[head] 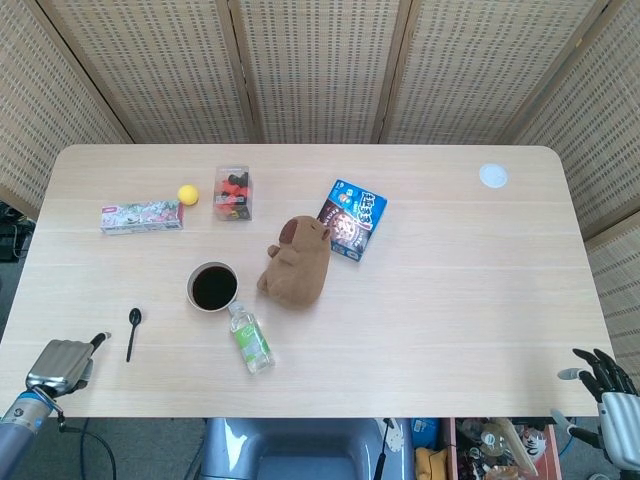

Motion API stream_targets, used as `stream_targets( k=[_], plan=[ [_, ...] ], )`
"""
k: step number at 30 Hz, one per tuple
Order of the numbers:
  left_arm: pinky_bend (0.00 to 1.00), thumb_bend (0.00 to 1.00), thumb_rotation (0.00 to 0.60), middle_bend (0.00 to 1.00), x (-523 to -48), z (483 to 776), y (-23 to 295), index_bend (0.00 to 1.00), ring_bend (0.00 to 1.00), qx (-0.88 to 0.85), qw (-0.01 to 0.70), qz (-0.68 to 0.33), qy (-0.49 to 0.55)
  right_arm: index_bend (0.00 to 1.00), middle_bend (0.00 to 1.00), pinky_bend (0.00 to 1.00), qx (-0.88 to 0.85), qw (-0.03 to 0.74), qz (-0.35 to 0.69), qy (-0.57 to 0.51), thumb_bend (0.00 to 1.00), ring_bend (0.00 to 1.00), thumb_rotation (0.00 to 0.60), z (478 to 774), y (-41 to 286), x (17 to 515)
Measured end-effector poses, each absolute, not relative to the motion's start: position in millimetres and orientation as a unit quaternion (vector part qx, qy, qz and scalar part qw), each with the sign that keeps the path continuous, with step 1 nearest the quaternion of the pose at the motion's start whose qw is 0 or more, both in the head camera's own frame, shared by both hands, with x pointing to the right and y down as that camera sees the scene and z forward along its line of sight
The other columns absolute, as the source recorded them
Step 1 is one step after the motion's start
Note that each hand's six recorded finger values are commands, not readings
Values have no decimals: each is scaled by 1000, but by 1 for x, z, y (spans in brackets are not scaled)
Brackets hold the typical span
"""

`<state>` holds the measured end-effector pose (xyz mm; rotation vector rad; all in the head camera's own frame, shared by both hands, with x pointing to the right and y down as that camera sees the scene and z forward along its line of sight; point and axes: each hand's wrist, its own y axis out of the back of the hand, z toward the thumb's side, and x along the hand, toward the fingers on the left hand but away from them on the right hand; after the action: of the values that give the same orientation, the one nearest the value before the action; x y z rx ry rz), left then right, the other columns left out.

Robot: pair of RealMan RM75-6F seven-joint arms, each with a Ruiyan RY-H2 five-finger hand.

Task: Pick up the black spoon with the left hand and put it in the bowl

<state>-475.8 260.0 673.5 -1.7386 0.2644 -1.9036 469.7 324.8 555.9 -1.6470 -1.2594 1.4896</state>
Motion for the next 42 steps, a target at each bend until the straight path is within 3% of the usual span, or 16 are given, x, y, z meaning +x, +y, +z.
stream_targets(
  k=[42],
  plan=[
    [638,772,600,812,-449,721,215,138,582,-643,275,-711,77,429,267,217,-606,279,575,-474,299,130,600,556,332,480]
  ],
)
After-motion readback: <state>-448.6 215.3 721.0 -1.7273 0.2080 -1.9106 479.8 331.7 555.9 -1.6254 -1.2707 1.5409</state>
